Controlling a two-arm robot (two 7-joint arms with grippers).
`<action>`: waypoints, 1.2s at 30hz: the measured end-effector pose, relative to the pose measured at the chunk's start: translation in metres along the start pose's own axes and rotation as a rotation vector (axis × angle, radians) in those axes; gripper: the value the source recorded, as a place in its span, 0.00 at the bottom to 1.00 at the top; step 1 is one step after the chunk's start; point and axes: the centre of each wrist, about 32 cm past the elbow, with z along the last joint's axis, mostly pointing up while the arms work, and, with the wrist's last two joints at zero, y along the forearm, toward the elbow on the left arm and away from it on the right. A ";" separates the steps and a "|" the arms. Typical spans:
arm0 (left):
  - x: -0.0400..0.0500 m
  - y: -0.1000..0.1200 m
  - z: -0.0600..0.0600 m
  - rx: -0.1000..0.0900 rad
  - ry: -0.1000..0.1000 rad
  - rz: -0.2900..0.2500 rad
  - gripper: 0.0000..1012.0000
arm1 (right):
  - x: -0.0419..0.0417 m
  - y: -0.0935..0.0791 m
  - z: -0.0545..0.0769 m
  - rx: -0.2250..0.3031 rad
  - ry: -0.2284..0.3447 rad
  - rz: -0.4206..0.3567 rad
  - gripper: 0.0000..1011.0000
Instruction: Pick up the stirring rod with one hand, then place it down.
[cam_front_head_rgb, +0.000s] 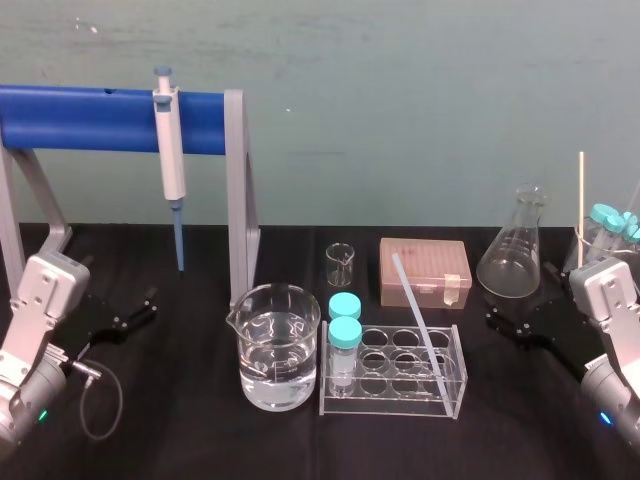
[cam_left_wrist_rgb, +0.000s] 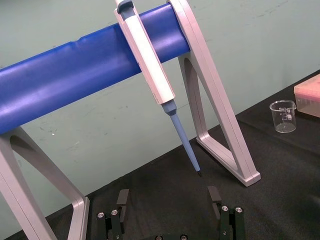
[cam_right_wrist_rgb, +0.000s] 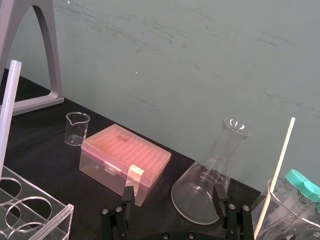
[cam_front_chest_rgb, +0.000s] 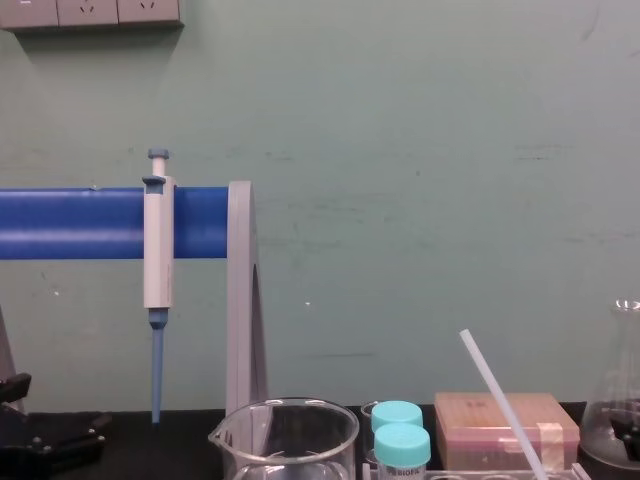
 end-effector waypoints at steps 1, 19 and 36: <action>0.0000 0.000 0.000 0.000 0.000 0.000 0.99 | 0.0000 0.000 0.000 0.000 0.000 0.000 0.99; 0.0000 0.000 0.000 0.000 0.000 0.000 0.99 | 0.0000 0.000 0.000 0.000 0.000 0.000 0.99; 0.0000 0.000 0.000 0.000 0.000 0.000 0.99 | 0.0329 -0.001 0.037 0.002 0.236 0.094 0.99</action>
